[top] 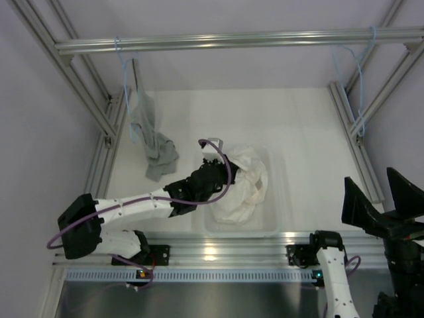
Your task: Remove the tank top from the hanger
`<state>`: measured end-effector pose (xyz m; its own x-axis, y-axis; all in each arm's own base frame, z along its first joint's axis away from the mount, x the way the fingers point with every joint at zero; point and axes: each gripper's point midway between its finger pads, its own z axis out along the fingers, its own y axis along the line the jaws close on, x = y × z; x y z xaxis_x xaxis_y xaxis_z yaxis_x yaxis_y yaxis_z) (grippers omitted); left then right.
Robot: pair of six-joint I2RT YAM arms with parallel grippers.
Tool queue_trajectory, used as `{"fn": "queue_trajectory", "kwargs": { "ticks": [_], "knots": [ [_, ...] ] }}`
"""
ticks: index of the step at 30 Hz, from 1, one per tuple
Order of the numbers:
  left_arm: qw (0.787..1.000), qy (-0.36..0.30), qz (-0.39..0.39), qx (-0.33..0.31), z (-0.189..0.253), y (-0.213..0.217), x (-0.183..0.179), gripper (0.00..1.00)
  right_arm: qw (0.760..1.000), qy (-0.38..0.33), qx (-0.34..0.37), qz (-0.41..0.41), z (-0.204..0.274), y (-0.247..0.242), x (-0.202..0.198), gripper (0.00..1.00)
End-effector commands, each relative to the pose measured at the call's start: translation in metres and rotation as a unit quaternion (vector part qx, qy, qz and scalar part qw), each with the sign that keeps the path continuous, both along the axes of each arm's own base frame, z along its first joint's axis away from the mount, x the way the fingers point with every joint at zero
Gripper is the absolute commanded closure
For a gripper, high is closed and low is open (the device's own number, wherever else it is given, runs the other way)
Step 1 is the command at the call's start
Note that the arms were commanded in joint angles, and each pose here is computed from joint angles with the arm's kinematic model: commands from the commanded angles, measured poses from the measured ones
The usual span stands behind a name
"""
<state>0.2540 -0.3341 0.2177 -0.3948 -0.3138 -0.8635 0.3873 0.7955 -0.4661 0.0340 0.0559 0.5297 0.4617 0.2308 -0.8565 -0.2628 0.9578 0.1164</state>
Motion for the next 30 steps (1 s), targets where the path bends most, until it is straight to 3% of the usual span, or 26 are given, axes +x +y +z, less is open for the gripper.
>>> {"fn": "queue_trajectory", "kwargs": {
  "ticks": [1,2,6,8,9,10,14,17,19,26,30],
  "knots": [
    [0.999,0.039,0.01,0.012,-0.028,-0.012,-0.001,1.0,1.0,-0.003,0.001,0.015,-0.002,0.004,0.01,0.05],
    [0.999,0.044,0.01,0.019,-0.033,-0.013,-0.001,0.99,1.0,0.001,0.004,0.019,-0.005,0.004,0.014,0.05],
    [0.997,0.069,0.013,0.038,-0.046,-0.013,-0.003,0.77,0.999,0.026,0.0,0.018,-0.017,0.002,0.034,0.05],
    [0.996,0.075,0.017,0.04,-0.045,-0.012,-0.005,0.38,0.999,0.044,-0.003,0.015,-0.027,0.0,0.047,0.05],
    [0.996,0.077,0.017,0.047,-0.047,-0.009,-0.007,0.13,0.998,0.055,-0.004,0.015,-0.031,-0.001,0.055,0.05],
    [0.996,0.068,0.017,0.046,-0.038,-0.007,-0.009,0.01,0.998,0.066,-0.008,0.014,-0.037,-0.002,0.063,0.05],
    [0.999,0.021,0.018,0.04,0.006,0.005,-0.012,0.01,0.994,0.106,-0.019,0.018,-0.057,-0.003,0.091,0.05],
    [0.997,-0.026,0.051,0.045,0.053,0.028,-0.006,0.01,0.99,0.14,-0.03,0.019,-0.074,-0.005,0.115,0.05],
    [0.991,-0.043,0.111,0.053,0.079,0.055,0.004,0.01,0.985,0.17,-0.034,0.017,-0.088,-0.008,0.133,0.05],
    [0.964,0.014,0.245,0.098,0.087,0.176,0.045,0.01,0.966,0.246,-0.066,-0.036,-0.121,-0.029,0.161,0.01],
    [0.948,0.089,0.274,0.137,0.051,0.234,0.051,0.01,0.948,0.298,-0.099,-0.052,-0.145,-0.032,0.167,0.01]
  ]
}}
